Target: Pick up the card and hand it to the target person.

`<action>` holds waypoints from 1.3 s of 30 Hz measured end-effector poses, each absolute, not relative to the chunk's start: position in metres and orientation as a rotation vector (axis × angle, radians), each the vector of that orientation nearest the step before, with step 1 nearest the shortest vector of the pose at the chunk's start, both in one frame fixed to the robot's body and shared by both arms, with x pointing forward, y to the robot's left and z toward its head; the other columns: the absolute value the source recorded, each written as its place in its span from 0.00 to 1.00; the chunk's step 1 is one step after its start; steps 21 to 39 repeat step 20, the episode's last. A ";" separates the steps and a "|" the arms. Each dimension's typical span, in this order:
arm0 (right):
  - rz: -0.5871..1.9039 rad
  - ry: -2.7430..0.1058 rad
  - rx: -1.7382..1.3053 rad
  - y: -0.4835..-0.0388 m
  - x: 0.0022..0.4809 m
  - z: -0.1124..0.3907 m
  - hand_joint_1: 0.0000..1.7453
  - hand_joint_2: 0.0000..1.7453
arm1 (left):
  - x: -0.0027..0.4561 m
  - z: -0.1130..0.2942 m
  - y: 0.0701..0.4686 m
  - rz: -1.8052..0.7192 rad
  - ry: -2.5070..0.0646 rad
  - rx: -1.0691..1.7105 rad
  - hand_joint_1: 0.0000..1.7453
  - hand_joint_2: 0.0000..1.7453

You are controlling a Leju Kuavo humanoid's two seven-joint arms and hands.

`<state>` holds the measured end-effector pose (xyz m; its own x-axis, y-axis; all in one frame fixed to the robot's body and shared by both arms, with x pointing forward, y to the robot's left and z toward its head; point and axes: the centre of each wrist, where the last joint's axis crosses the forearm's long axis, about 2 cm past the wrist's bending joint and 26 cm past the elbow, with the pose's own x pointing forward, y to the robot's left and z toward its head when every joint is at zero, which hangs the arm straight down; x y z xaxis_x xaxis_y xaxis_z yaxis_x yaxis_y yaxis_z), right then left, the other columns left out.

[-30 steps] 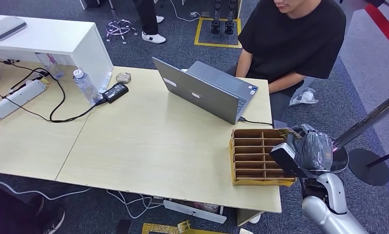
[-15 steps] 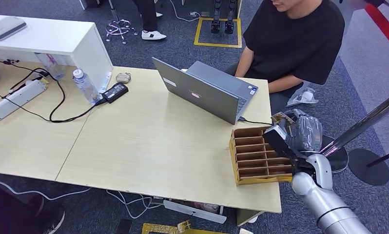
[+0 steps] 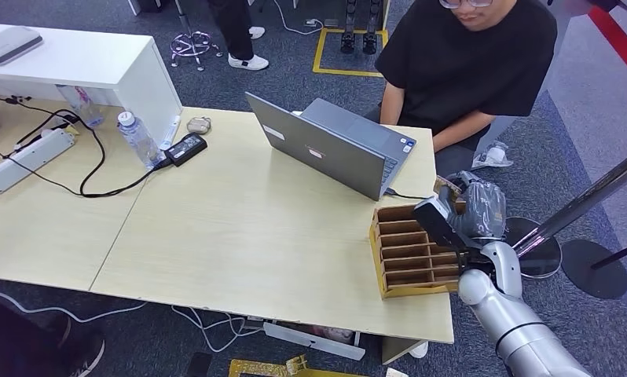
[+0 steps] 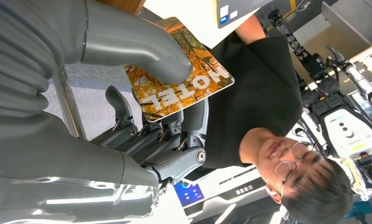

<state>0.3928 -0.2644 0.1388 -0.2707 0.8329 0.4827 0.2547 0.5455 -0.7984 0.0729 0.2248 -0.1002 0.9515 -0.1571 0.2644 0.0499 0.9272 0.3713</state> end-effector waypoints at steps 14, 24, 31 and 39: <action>0.687 -1.825 -0.869 -0.263 0.392 0.140 0.77 1.00 | 0.073 -0.101 0.226 -0.111 -0.300 0.366 0.00 0.00; 0.661 -1.852 -0.845 -0.260 0.390 0.143 0.72 1.00 | 0.073 -0.101 0.227 -0.111 -0.301 0.367 0.00 0.00; 0.661 -1.852 -0.845 -0.260 0.390 0.143 0.72 1.00 | 0.073 -0.101 0.227 -0.111 -0.301 0.367 0.00 0.00; 0.661 -1.852 -0.845 -0.260 0.390 0.143 0.72 1.00 | 0.073 -0.101 0.227 -0.111 -0.301 0.367 0.00 0.00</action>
